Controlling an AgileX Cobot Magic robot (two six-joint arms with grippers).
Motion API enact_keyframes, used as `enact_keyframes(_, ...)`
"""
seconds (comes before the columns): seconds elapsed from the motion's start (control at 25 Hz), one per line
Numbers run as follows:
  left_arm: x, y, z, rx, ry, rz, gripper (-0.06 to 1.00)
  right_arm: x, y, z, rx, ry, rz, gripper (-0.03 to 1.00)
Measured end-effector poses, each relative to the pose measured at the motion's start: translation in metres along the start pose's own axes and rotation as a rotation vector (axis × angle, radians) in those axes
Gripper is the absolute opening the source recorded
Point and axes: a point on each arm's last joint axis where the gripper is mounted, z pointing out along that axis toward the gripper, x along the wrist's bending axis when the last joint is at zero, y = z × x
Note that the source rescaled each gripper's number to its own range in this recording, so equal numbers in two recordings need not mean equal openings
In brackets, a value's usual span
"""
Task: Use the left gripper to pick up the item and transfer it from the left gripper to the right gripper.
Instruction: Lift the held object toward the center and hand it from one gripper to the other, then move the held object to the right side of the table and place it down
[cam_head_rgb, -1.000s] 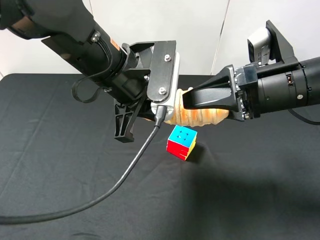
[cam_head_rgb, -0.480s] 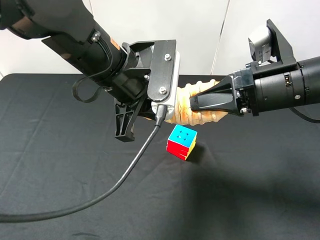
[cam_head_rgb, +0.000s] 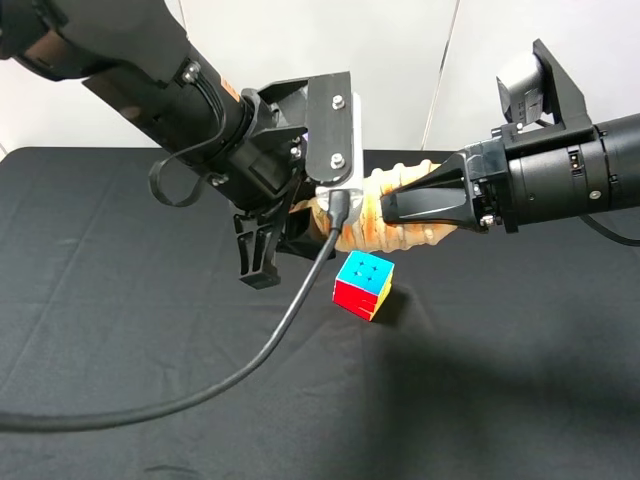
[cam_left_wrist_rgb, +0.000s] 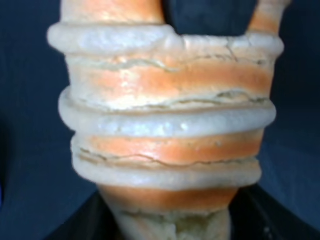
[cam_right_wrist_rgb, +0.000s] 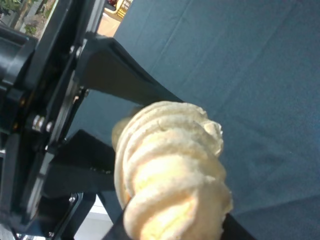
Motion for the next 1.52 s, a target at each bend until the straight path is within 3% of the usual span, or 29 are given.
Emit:
enact_keyframes(0.32,0.001,0.0,0.0,-0.005,0.009,-0.005,0.38,0.0,0.0,0.0,0.002,-0.003,-0.002,0.05)
enact_keyframes(0.56,0.006,0.003,0.0,-0.034,0.068,-0.01,0.87,-0.001,0.0,0.0,-0.001,-0.009,-0.002,0.05)
enact_keyframes(0.68,0.011,0.005,-0.001,-0.058,0.125,-0.009,0.97,-0.001,0.0,0.0,-0.002,-0.01,-0.002,0.05)
enact_keyframes(1.52,0.011,0.005,-0.001,-0.059,0.125,-0.009,0.99,-0.001,0.0,0.0,-0.003,-0.01,-0.002,0.03)
